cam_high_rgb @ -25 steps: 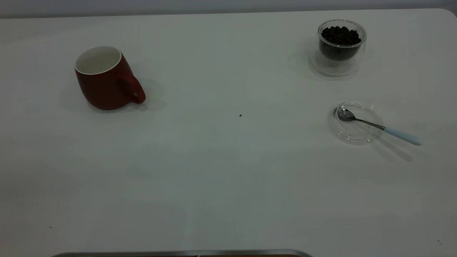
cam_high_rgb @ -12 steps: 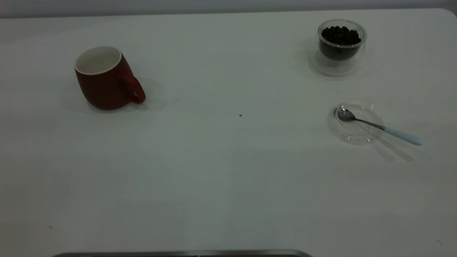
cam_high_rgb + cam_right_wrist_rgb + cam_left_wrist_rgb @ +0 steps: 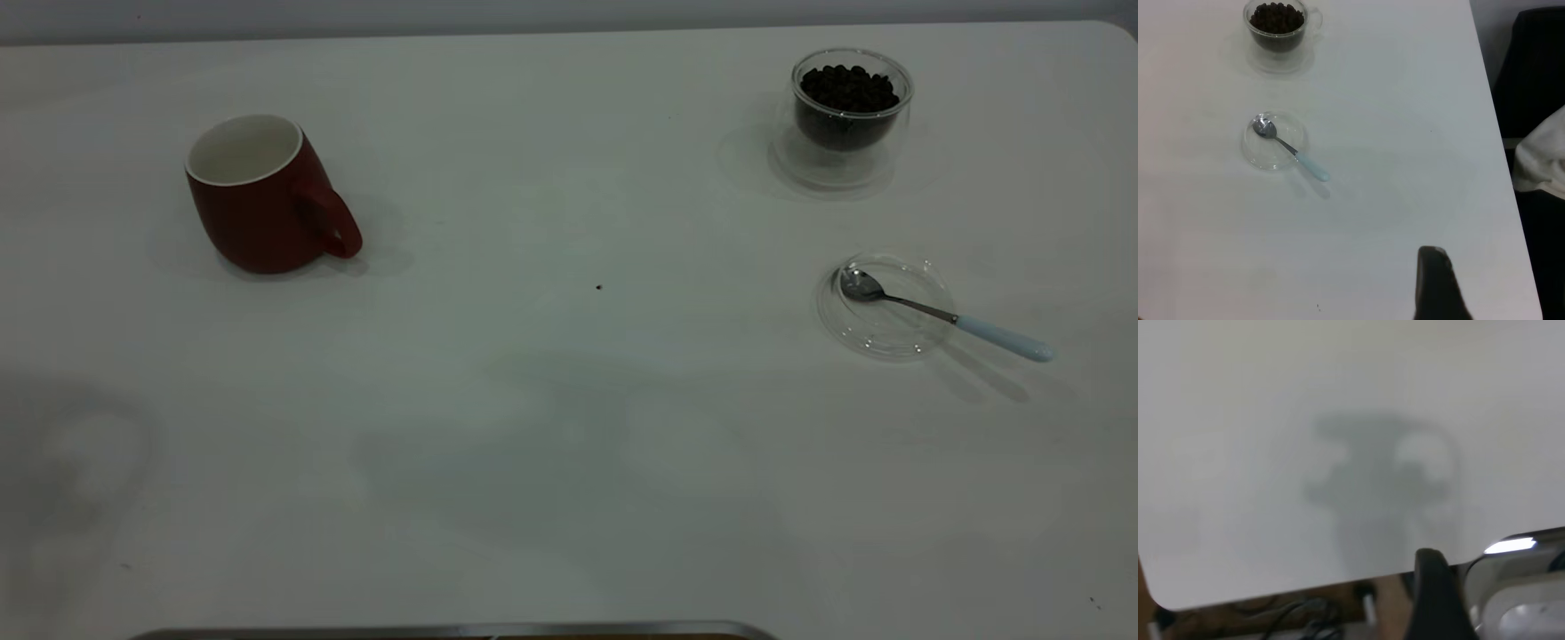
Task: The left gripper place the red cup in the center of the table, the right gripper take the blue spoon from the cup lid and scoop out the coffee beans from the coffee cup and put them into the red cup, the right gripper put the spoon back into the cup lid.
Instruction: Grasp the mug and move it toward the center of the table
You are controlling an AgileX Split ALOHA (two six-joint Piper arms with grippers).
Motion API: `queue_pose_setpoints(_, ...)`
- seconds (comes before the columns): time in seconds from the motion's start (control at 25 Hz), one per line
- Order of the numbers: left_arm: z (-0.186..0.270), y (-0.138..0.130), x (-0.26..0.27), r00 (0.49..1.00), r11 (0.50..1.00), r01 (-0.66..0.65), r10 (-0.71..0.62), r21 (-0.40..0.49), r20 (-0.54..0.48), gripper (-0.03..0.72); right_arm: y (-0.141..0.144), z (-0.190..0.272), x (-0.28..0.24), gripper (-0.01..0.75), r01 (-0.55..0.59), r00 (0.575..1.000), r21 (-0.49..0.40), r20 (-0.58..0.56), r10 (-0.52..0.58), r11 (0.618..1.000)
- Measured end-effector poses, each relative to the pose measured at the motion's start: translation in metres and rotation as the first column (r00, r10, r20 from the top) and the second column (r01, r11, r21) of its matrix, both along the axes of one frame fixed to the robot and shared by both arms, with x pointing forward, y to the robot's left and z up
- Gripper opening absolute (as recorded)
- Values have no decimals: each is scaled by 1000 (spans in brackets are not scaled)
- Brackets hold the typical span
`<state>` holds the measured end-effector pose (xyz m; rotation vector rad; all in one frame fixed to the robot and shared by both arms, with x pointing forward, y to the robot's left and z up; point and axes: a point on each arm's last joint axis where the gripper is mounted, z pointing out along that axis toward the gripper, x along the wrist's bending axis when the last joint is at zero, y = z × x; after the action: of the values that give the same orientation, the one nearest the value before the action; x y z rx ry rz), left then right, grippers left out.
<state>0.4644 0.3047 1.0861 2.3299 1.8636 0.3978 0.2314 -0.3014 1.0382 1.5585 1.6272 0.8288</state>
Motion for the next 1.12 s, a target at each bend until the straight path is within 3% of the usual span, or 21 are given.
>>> queue_pose_setpoints(0.2, -36, 7, 50, 991, 989, 96, -85, 109, -106, 576, 0, 0, 0, 478, 0, 1000, 0, 0, 0, 1000)
queue_pose_setpoints(0.36, -69, 14, 77, 958, 951, 241, -202, 194, -203, 590, 0, 0, 0, 478, 0, 1000, 0, 0, 0, 1000)
queue_pose_setpoints(0.48, -96, 13, 87, 884, 896, 411, -348, 169, -311, 589, 0, 0, 0, 478, 0, 1000, 0, 0, 0, 1000)
queue_pose_setpoints(0.64, -128, 9, 101, 793, 821, 562, -498, 104, -350, 588, 0, 0, 0, 478, 0, 1000, 0, 0, 0, 1000)
queue_pose_setpoints(1.12, -208, 6, 170, 652, 676, 733, -666, 76, -363, 588, 0, 0, 0, 478, 0, 1000, 0, 0, 0, 1000)
